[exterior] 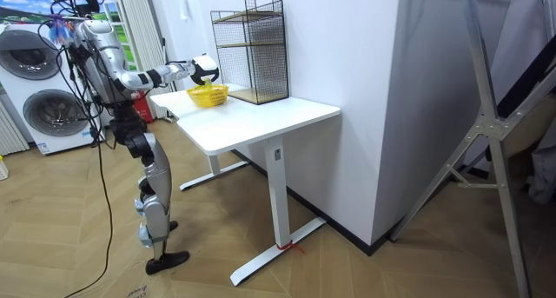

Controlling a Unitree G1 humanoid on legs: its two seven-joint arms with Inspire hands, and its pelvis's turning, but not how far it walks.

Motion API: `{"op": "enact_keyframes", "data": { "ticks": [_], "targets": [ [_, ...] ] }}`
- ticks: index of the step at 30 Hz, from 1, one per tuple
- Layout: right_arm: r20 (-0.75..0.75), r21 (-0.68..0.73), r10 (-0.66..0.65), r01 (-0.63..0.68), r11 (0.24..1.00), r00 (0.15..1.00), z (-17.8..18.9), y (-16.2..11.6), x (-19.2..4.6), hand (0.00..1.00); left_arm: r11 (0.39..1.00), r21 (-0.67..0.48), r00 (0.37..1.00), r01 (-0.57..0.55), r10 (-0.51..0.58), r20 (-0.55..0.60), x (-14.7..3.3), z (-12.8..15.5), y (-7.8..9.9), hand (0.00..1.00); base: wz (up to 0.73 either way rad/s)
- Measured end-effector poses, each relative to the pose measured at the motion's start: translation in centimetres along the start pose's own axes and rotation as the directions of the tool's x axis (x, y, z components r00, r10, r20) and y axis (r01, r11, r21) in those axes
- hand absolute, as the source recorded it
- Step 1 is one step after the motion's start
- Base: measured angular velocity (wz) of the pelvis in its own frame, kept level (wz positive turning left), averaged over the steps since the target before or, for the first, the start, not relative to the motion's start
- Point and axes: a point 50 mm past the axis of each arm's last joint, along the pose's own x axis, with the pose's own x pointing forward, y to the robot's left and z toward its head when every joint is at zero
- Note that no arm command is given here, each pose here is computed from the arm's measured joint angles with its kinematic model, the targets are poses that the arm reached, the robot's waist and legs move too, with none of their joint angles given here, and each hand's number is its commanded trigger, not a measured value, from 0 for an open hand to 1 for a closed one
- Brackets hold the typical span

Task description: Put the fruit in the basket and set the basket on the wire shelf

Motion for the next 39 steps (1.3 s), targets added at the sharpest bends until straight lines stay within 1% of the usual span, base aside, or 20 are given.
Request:
{"op": "enact_keyframes", "data": {
  "ticks": [12, 16, 20, 21, 25, 28, 29, 30, 33, 36, 38, 39],
  "targets": [
    [-0.004, -0.033, 0.014, -0.014, 0.999, 1.000, 0.0, 0.1, 0.0, 0.00, 1.000, 0.011, 1.000, 0.002, -0.002, 0.001, 0.0, 0.0, -0.1, 0.00, 0.00],
    [-0.027, 0.005, 0.023, -0.023, 1.000, 0.999, -0.6, 0.4, 0.0, 0.00, 1.000, 0.010, 1.000, -0.003, 0.003, -0.001, 0.0, -0.1, -0.1, 0.00, 0.00],
    [-0.030, 0.015, 0.017, -0.016, 1.000, 0.999, -0.7, 0.3, 0.0, 0.00, 1.000, 0.009, 1.000, -0.007, 0.007, 0.001, 0.0, -0.1, 0.0, 0.00, 0.00],
    [-0.030, 0.027, 0.016, -0.015, 1.000, 0.999, -0.8, 0.3, 0.0, 0.00, 1.000, 0.005, 1.000, -0.009, 0.009, 0.003, -0.1, -0.1, 0.1, 0.00, 0.00],
    [-0.030, 0.153, 0.003, 0.002, 0.988, 1.000, -1.0, -0.1, -0.1, 0.00, 0.999, -0.030, 1.000, -0.012, 0.011, -0.007, -0.2, -1.0, 0.1, 0.00, -0.01],
    [-0.029, 0.301, -0.034, 0.041, 0.953, 0.999, -1.3, -1.1, -0.1, 0.00, 0.999, -0.036, 1.000, -0.003, 0.002, -0.027, -0.3, -1.9, -0.2, 0.00, 0.05],
    [-0.031, 0.352, -0.066, 0.072, 0.933, 0.997, -1.5, -1.7, -0.2, 0.00, 0.999, -0.053, 0.999, 0.004, -0.006, -0.043, -0.4, -2.5, -0.5, 0.00, 0.00],
    [-0.035, 0.367, -0.084, 0.091, 0.926, 0.996, -1.6, -2.0, -0.3, 0.00, 0.998, -0.064, 0.999, 0.005, -0.008, -0.048, -0.4, -2.7, -0.5, 0.00, 0.00],
    [-0.059, 0.474, -0.197, 0.201, 0.857, 0.979, -2.4, -4.3, -0.7, 0.00, 0.978, -0.210, 0.996, -0.009, -0.010, -0.089, -0.7, -4.4, -0.7, 0.00, 0.04],
    [-0.079, 0.524, -0.271, 0.272, 0.807, 0.959, -2.9, -5.6, -1.1, 0.00, 0.957, -0.290, 0.992, -0.025, -0.013, -0.129, -1.1, -5.9, -0.9, 0.00, 0.00],
    [-0.116, 0.554, -0.341, 0.345, 0.758, 0.933, -3.7, -6.6, -2.1, 0.00, 0.926, -0.375, 0.985, -0.049, -0.017, -0.172, -1.5, -7.4, -1.1, 0.00, 0.02],
    [-0.131, 0.563, -0.354, 0.363, 0.742, 0.926, -4.0, -6.8, -2.5, 0.00, 0.911, -0.408, 0.983, -0.061, -0.017, -0.185, -1.6, -7.8, -1.2, 0.00, 0.07]
  ]
}}
